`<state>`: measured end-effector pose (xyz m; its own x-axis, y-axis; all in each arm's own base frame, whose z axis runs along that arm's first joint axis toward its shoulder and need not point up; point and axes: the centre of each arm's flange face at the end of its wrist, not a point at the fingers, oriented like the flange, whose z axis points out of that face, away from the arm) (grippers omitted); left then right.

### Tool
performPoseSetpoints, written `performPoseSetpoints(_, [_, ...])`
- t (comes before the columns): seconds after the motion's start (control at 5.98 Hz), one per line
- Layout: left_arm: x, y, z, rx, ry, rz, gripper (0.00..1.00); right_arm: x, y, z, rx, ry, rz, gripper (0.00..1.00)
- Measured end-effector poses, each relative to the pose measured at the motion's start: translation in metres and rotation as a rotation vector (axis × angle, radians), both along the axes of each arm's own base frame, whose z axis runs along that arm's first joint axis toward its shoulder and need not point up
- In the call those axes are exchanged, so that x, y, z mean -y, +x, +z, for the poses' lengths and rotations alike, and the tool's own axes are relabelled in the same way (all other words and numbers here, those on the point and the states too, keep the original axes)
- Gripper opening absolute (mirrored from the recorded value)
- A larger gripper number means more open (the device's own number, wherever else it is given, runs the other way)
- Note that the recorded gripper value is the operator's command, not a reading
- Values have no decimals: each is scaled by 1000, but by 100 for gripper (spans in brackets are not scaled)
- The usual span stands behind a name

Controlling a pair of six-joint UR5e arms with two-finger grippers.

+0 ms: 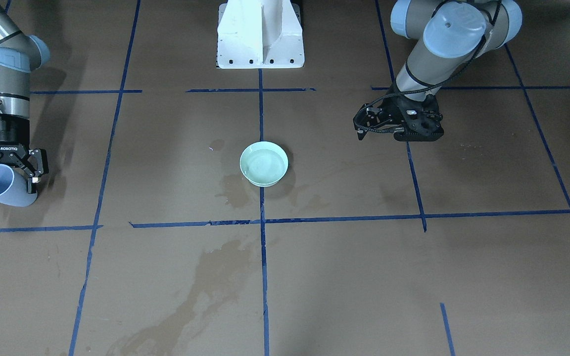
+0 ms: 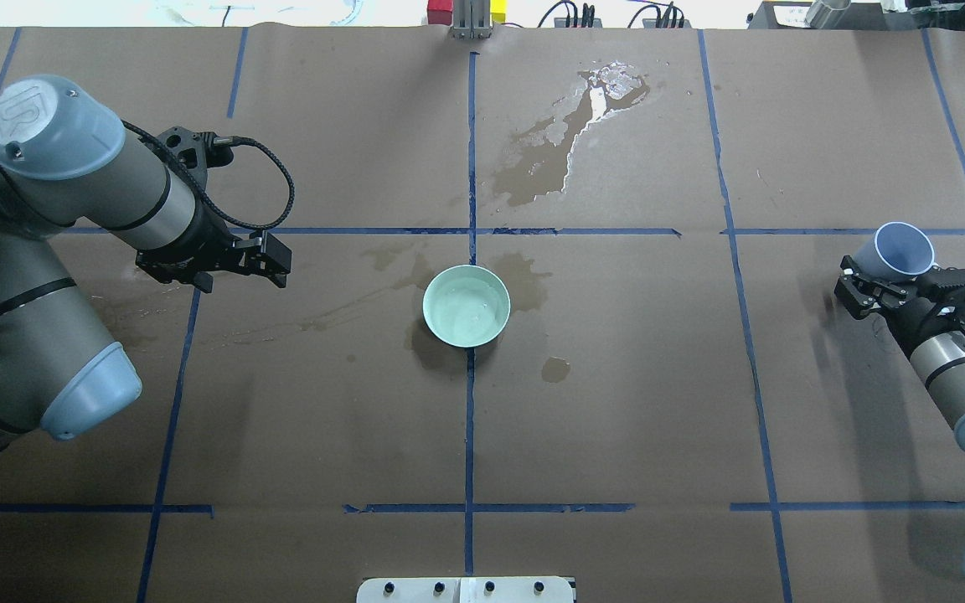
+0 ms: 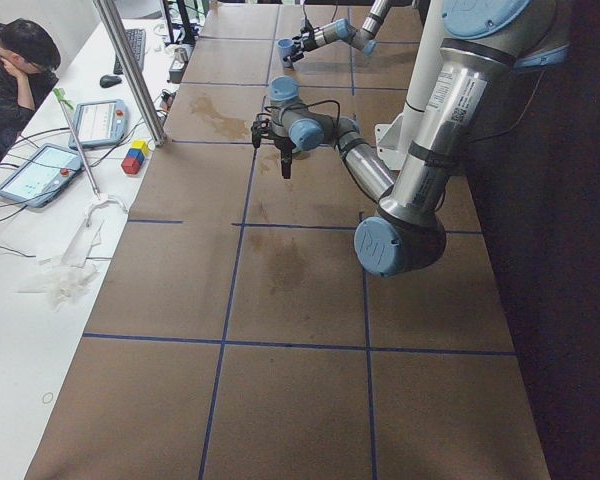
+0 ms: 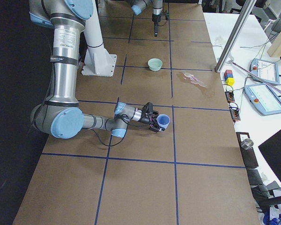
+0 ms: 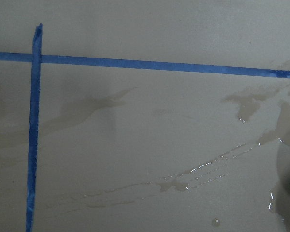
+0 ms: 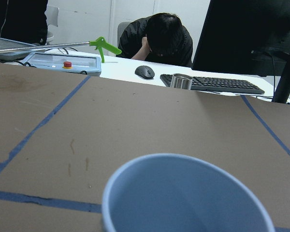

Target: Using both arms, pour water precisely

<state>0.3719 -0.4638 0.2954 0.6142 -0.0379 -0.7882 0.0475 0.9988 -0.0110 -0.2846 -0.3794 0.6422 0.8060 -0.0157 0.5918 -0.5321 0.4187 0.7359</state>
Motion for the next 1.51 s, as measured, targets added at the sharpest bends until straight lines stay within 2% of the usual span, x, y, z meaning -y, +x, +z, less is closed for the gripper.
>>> performPoseSetpoints(0.5, [0, 0, 3, 4, 0, 3, 100, -13, -4, 2, 56, 12, -21, 100])
performPoseSetpoints(0.84, [0, 0, 4, 6, -1, 3, 100, -32, 1, 12, 102, 17, -41, 100])
performPoseSetpoints(1.51, [0, 0, 1, 2, 0, 1, 100, -76, 53, 44, 126, 28, -84, 100])
